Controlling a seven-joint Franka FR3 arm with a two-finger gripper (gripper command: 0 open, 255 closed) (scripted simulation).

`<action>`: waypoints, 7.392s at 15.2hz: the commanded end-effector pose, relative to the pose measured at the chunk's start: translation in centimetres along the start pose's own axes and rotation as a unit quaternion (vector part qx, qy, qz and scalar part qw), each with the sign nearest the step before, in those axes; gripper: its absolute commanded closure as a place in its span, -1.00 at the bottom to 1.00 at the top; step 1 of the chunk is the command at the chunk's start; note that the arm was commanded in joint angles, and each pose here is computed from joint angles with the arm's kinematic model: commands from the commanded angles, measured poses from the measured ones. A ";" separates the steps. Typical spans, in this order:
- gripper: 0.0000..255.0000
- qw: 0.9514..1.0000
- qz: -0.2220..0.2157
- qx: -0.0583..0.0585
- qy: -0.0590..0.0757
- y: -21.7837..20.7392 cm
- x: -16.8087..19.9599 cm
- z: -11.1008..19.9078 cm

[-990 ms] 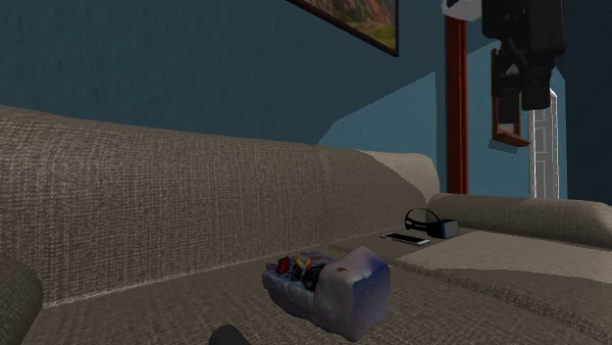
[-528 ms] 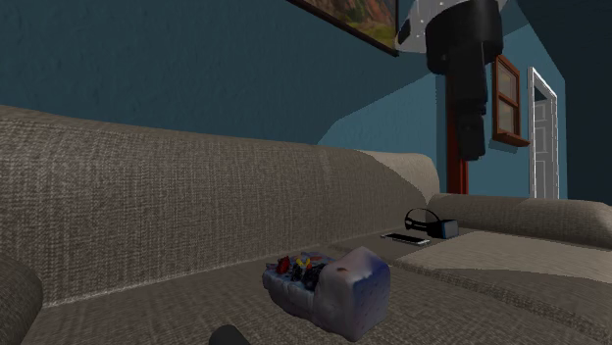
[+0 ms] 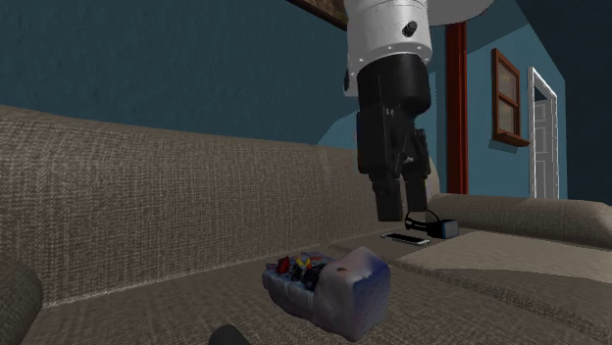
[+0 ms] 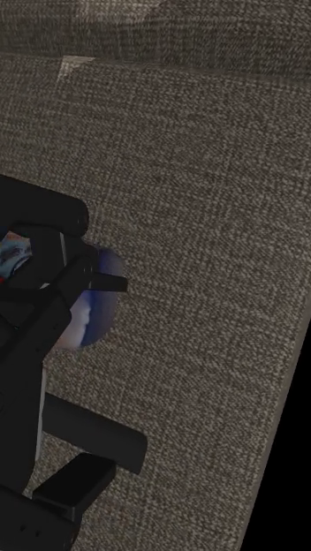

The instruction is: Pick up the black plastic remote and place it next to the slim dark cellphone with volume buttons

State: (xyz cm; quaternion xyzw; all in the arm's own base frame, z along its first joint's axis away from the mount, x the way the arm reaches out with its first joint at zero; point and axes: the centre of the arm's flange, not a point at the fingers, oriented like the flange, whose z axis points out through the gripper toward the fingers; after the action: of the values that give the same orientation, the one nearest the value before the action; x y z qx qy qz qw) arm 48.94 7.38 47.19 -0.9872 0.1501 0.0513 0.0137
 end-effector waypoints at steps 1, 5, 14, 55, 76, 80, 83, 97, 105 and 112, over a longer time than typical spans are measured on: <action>-1.00 1.000 0.016 0.004 -0.007 -1.7 1.8 1.6; -1.00 0.999 0.048 0.012 -0.021 -4.3 5.4 4.6; -1.00 0.992 0.115 0.029 -0.052 -9.5 13.6 11.2; 1.00 0.992 0.115 0.029 -0.052 -9.9 12.3 6.8; 1.00 0.992 0.115 0.029 -0.052 16.3 15.6 5.3; -1.00 0.971 0.181 0.158 -0.002 12.3 15.3 1.6; -1.00 0.964 0.209 0.147 0.073 12.6 14.3 -0.4; -1.00 0.964 0.209 0.147 0.073 11.6 15.1 3.4; 1.00 0.964 0.209 0.147 0.073 11.6 15.1 3.4; -1.00 0.962 0.268 -0.039 -0.036 5.7 17.8 2.3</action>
State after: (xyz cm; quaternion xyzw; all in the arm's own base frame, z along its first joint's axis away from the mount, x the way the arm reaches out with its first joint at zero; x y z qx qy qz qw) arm 63.97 -3.93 42.99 -0.9213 0.3851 0.0499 0.0218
